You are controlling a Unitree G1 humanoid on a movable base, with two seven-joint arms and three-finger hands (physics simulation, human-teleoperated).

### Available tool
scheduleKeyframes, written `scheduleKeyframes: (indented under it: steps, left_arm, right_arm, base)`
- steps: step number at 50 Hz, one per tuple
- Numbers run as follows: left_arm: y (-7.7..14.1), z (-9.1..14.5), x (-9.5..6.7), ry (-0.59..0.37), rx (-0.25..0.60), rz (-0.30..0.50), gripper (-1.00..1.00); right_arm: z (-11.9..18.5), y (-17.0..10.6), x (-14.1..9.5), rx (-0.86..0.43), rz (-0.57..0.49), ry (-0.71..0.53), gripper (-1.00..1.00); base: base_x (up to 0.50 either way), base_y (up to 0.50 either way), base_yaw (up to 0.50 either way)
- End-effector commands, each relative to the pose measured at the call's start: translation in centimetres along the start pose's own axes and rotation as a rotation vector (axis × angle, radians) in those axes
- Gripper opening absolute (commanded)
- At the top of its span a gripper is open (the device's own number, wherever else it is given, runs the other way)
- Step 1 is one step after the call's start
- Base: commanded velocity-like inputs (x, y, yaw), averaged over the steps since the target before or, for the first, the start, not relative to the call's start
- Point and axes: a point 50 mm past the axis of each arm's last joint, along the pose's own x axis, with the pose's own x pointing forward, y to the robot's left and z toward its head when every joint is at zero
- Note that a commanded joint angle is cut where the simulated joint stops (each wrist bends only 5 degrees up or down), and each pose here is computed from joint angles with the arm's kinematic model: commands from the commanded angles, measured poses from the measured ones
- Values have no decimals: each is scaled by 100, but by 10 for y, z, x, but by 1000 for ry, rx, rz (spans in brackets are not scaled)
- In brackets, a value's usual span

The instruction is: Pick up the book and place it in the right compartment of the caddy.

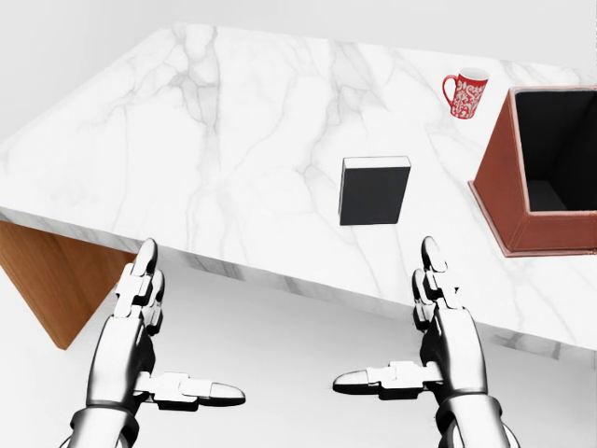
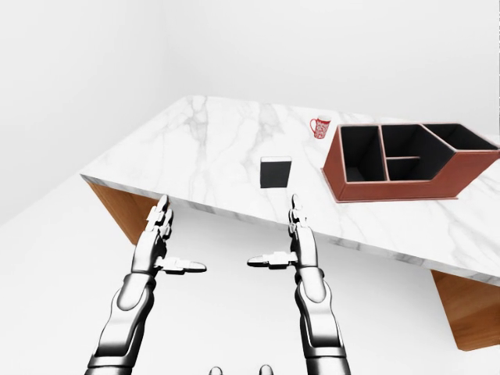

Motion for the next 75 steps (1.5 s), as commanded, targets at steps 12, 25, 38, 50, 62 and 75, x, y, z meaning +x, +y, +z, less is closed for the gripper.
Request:
scheduleKeyframes:
  steps: [12, 25, 38, 50, 62, 75]
  left_arm:
    - [-1, -1, 1, 3, 4, -2, 100]
    - [-1, -1, 1, 4, 6, -4, 100]
    - [-1, 1, 0, 5, 8, -4, 100]
    - [-1, 1, 0, 5, 8, -4, 100]
    - [-1, 1, 0, 5, 8, -4, 100]
    - [-1, 1, 0, 5, 8, -4, 100]
  right_arm:
    - [-1, 0, 1, 0, 2, 1, 100]
    - [-1, 0, 0, 0, 4, 2, 100]
    - [-1, 0, 0, 0, 4, 1, 100]
    - [-1, 0, 0, 0, 5, 2, 100]
    - [-1, 0, 0, -1, 5, 3, 100]
    - [-1, 0, 0, -1, 5, 3, 100]
  base:
    - [10, -30, 0]
    - [10, -30, 0]
    - [10, -29, 0]
    - [10, -30, 0]
    - [10, -30, 0]
    - [10, -30, 0]
